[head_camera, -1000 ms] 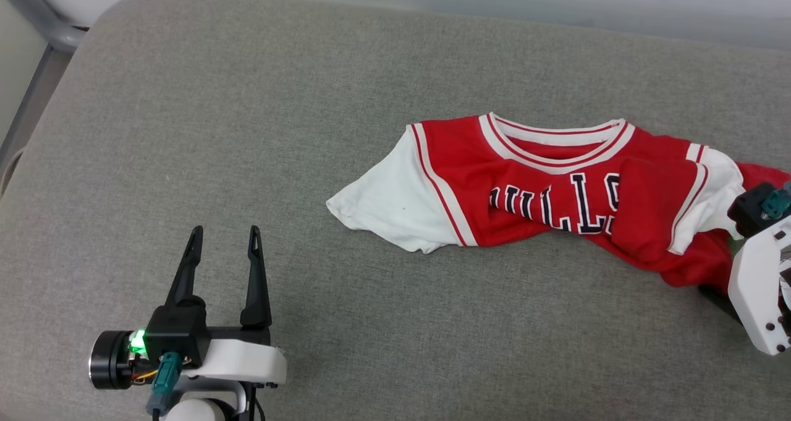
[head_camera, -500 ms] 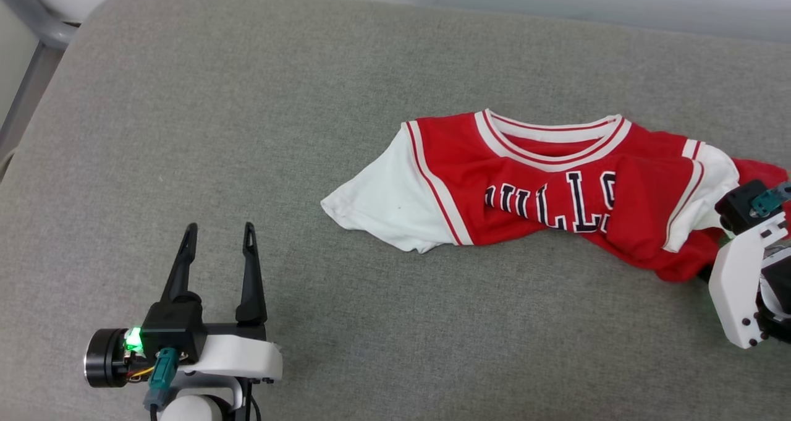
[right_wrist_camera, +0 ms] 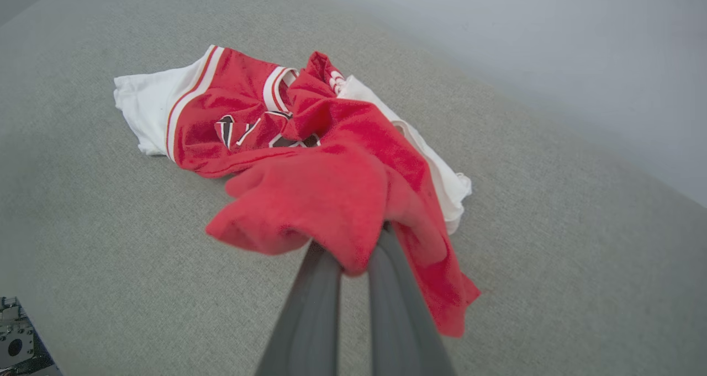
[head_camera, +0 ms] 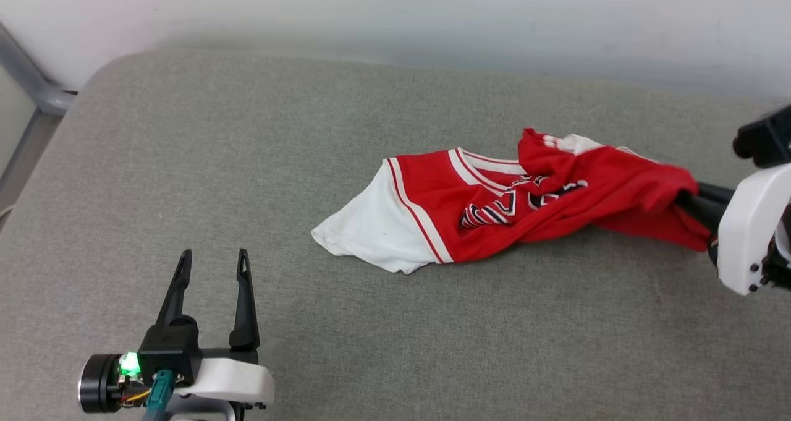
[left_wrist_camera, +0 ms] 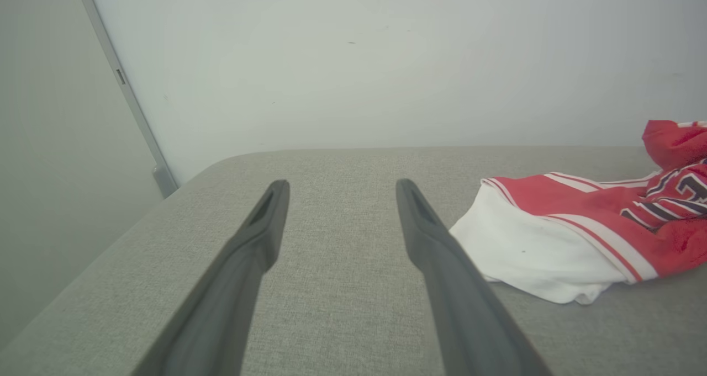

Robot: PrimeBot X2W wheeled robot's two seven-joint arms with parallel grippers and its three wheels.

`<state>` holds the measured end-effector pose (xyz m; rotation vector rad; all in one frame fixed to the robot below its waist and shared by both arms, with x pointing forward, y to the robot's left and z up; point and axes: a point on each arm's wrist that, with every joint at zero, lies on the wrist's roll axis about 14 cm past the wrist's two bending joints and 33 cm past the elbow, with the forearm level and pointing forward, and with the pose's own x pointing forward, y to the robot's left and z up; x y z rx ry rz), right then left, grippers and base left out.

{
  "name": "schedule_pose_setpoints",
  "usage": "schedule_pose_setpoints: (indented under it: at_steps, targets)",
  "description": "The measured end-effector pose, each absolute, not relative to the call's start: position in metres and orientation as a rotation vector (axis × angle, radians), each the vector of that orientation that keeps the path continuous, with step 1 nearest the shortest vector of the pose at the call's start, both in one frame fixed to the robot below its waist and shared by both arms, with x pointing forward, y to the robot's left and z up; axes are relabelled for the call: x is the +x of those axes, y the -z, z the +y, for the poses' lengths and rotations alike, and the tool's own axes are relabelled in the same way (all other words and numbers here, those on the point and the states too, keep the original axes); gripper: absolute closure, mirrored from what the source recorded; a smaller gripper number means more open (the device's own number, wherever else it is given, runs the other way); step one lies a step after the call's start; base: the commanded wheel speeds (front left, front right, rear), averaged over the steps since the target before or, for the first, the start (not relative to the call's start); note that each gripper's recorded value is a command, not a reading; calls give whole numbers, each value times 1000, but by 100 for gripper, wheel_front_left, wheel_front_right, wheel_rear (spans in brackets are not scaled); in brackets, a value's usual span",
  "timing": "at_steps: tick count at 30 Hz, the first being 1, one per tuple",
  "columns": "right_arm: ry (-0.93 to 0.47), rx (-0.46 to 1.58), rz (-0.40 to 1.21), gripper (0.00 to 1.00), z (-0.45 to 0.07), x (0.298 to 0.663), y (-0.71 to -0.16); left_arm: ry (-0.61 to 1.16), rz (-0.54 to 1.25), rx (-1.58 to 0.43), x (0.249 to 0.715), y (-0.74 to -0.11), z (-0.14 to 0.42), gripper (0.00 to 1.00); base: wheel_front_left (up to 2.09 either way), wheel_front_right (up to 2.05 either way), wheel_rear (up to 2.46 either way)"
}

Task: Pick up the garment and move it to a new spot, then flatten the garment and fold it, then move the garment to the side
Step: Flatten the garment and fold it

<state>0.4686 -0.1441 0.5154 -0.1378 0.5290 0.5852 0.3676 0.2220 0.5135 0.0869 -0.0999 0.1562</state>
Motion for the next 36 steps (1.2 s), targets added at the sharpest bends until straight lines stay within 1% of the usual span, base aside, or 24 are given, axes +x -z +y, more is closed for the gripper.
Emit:
schedule_pose_setpoints:
  at_steps: [5, 8, 13, 19, 24, 29, 33, 36]
  targets:
    - [-585, -143, 455, 100, -139, 472, -547, -169, -112, 88, 356, -518, 226, 0, 0, 0, 0]
    - [-627, -133, 423, 100, -123, 465, -558, -186, -108, 89, 345, -518, 230, 0, 0, 0, 0]
    - [-723, -116, 420, 100, -95, 432, -558, -206, -109, 89, 331, -518, 236, 0, 0, 0, 0]
    - [-826, -90, 475, 100, -74, 375, -541, -214, -115, 89, 320, -519, 238, 0, 0, 0, 0]
    - [-869, -63, 604, 100, -69, 328, -503, -198, -128, 89, 321, -523, 234, 0, 0, 0, 0]
    - [-869, -22, 794, 100, -70, 290, -447, -183, -116, 88, 326, -519, 229, 0, 0, 0, 0]
    - [-846, 4, 919, 100, -74, 271, -408, -176, -99, 88, 332, -514, 227, 0, 0, 0, 0]
    - [-822, -28, 995, 100, -82, 262, -380, -179, -90, 90, 336, -512, 228, 0, 0, 0, 0]
